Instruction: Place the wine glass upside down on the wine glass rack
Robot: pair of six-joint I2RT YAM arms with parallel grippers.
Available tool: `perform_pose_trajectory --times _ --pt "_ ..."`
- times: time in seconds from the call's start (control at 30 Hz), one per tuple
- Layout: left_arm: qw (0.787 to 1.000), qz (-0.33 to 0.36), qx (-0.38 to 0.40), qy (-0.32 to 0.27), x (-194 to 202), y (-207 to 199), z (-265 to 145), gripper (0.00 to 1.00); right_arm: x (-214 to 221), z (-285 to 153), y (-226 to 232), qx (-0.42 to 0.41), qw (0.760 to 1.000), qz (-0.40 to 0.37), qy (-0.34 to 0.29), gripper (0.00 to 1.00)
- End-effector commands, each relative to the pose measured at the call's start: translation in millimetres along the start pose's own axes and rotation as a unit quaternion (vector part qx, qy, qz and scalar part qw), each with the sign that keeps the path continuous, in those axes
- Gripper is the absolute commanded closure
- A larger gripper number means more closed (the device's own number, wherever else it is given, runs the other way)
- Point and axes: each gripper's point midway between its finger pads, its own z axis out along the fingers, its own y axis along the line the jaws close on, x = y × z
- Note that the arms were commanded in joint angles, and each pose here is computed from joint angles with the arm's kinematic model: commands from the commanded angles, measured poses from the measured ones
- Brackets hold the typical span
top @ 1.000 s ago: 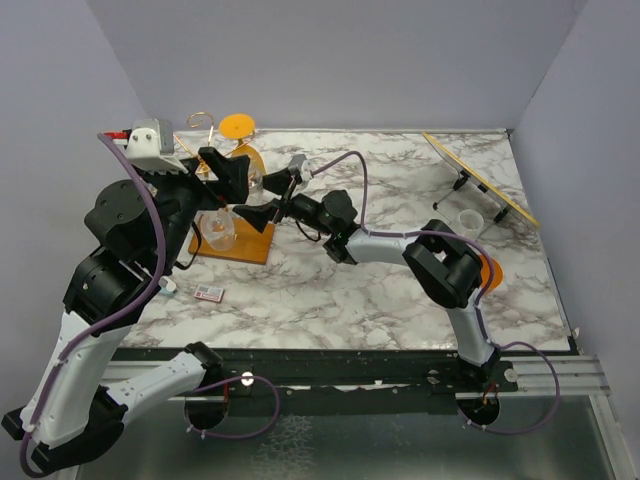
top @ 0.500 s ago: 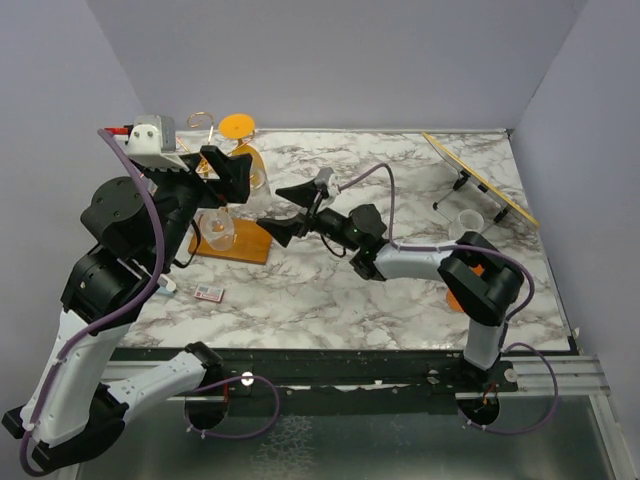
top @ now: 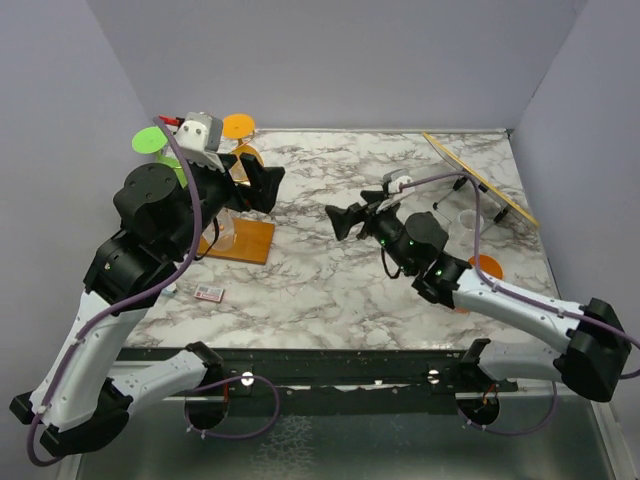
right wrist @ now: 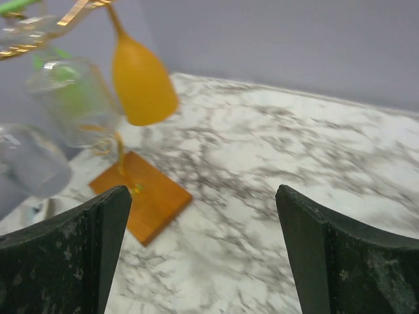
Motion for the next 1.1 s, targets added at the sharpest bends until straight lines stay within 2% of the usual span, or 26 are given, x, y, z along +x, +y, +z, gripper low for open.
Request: perform_pose_trajectory --times 0.0,0.2,0.4,0.53,0.67,0.9,1.07 --pt "0.998 0.009 0.057 0.007 11.3 -18.6 4.1 0.01 31.6 -52.8 -89.0 0.233 0.959 -0.073 0.145 0.03" --pt "0.992 -0.006 0.12 0.026 35.9 -39.7 9.3 0.01 16.4 -117.4 -130.5 0.379 0.897 -0.064 0.217 0.05" --pt "0.99 -0.027 0.134 0.041 59.1 -43.8 13.2 0.01 12.9 -197.8 -169.4 0.512 0.811 -0.045 0.279 0.06" --pt "0.99 -0.038 0.13 0.047 68.9 -42.5 17.0 0.01 24.1 -222.9 -180.5 0.526 0.801 0.004 0.286 0.06" --pt "0.989 -0.046 0.131 0.052 73.9 -43.6 19.7 0.01 15.5 -253.1 -190.3 0.578 0.776 0.032 0.251 0.08" --pt "0.988 -0.06 0.127 0.064 81.9 -43.8 24.9 0.01 25.9 -266.2 -188.3 0.586 0.773 0.07 0.231 0.3" --pt "0.988 -0.064 0.124 0.069 86.2 -43.1 26.2 0.01 46.8 -269.3 -185.5 0.585 0.767 0.09 0.246 0.34"
